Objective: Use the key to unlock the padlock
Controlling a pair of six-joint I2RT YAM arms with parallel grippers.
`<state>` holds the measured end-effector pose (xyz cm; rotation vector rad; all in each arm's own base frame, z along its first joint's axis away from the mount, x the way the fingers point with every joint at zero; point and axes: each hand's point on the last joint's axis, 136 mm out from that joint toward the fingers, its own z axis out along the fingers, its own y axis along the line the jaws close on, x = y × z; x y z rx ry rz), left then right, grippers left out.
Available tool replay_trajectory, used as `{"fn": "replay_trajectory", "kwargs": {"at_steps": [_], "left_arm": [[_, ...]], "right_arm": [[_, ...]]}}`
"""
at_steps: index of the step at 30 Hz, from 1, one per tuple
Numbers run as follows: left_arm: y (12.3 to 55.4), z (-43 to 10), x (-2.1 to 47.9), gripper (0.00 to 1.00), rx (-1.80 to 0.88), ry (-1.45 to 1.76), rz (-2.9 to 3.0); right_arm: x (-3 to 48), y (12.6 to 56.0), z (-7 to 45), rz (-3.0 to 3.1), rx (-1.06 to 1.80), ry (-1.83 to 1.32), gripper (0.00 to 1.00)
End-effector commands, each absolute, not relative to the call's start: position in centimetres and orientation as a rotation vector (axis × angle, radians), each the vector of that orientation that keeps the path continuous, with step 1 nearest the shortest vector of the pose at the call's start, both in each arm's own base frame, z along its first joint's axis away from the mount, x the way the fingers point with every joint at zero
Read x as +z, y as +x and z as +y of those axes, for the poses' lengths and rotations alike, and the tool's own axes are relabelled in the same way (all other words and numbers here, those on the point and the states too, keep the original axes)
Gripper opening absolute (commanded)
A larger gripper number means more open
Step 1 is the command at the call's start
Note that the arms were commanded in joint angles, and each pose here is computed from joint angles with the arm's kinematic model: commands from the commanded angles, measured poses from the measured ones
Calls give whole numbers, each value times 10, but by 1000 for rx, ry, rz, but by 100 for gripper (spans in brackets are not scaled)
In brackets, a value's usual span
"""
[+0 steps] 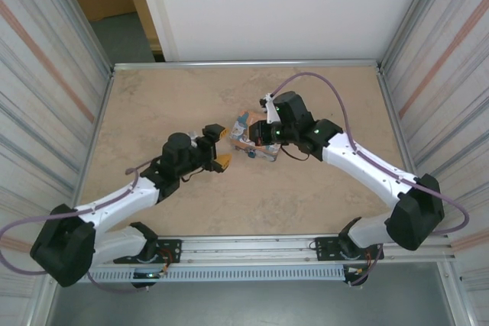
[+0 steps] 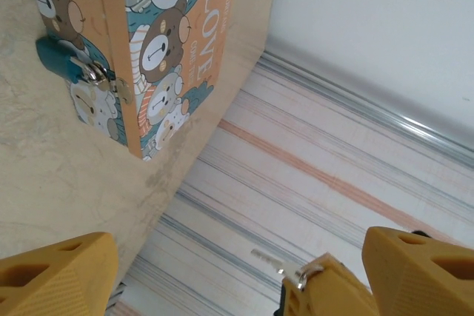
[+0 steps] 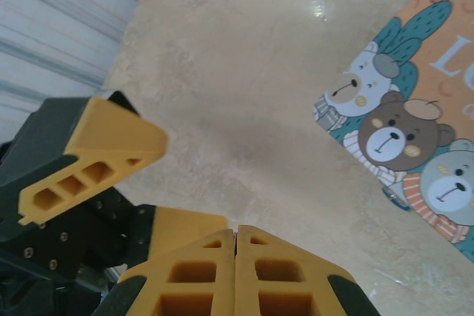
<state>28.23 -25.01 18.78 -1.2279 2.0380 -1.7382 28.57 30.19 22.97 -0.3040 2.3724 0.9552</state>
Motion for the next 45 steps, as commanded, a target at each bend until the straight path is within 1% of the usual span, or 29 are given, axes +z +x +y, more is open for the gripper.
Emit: {"fn": "replay_trajectory", "kwargs": {"at_steps": [1, 8, 12, 15, 23, 26, 34, 45], "left_arm": [[295, -264, 230, 85, -1895, -1208, 1908], [301, -283, 235, 82, -1964, -1217, 1896], [304, -289, 236, 77, -1996, -1220, 1888], [305, -290, 235, 73, -1997, -1222, 1885], [303, -279, 225, 54, -1934, -1292, 1878], [302, -275, 223, 51, -1907, -1303, 1880], [298, -267, 217, 39, -1866, -1328, 1877], [297, -264, 213, 31, -1843, -1333, 1885]], "right_arm": [[245, 288, 317, 2328, 1023, -297, 0], [237, 286, 330, 2347, 1051, -313, 0], [236, 285, 338, 2349, 1074, -327, 0], [236, 283, 342, 2350, 1078, -337, 0], [238, 279, 339, 2350, 1074, -333, 0], [241, 278, 338, 2342, 1082, -330, 0], [249, 277, 333, 2318, 1074, -315, 0], [258, 276, 333, 2295, 1094, -306, 0]]}}
